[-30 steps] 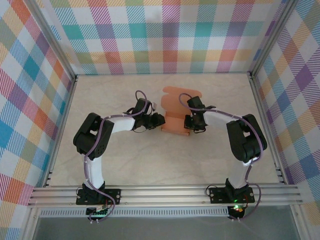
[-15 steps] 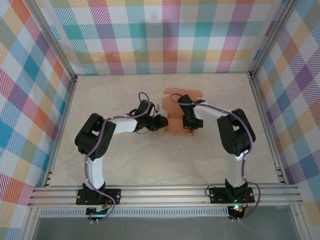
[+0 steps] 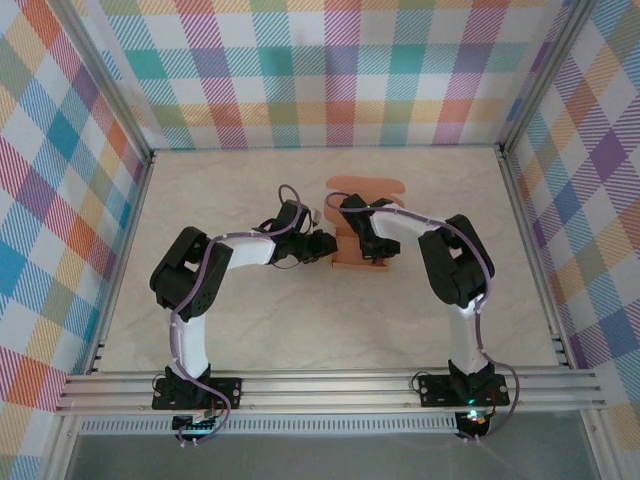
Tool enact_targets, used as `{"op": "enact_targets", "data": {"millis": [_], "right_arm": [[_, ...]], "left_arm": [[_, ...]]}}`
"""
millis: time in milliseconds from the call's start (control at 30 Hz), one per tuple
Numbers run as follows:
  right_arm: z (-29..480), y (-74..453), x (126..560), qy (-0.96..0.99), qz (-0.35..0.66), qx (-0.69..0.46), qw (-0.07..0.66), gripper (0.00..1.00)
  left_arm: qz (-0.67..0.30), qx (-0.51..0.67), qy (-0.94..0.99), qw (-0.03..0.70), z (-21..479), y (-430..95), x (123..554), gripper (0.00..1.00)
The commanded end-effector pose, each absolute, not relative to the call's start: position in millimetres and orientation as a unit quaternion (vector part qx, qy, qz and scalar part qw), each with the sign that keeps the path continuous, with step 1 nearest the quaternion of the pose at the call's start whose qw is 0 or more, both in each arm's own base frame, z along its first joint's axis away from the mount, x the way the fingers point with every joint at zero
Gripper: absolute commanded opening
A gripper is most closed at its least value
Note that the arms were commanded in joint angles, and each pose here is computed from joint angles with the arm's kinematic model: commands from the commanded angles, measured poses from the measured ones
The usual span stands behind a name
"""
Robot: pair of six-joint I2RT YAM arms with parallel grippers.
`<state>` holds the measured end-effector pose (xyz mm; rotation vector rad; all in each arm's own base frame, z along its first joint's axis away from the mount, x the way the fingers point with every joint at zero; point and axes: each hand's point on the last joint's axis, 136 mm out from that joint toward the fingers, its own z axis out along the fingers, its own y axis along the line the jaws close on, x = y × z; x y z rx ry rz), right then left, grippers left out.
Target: Fold the paper box
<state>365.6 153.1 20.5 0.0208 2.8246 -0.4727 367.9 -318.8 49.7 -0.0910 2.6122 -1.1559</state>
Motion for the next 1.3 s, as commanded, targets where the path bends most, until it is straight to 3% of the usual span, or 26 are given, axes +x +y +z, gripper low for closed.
{"op": "enact_targets", "data": {"millis": [0, 100, 433, 800, 1267], "right_arm": [[0.7, 151.1, 343.6, 0.983, -0.158, -0.003, 0.097, 0.1], [19.5, 165.6, 353.8, 0.985, -0.113, -0.003, 0.128, 0.27], [50.1, 177.1, 364.6, 0.983, -0.075, -0.008, 0.169, 0.37], [56.4, 164.3, 361.1, 0.983, -0.041, -0.006, 0.178, 0.67], [84.9, 172.0, 360.0, 0.97, 0.117, 0.028, 0.213, 0.69]], "left_arm": [[-0.42, -0.013, 0.898, 0.133, 53.3, -331.9, 358.0, 0.24], [-0.418, -0.012, 0.898, 0.134, 54.4, -331.2, 357.7, 0.24], [-0.416, -0.008, 0.898, 0.14, 59.8, -330.1, 357.9, 0.25], [-0.415, -0.009, 0.899, 0.138, 58.4, -330.1, 358.0, 0.25], [-0.415, -0.008, 0.899, 0.139, 62.1, -330.0, 358.0, 0.25]]}}
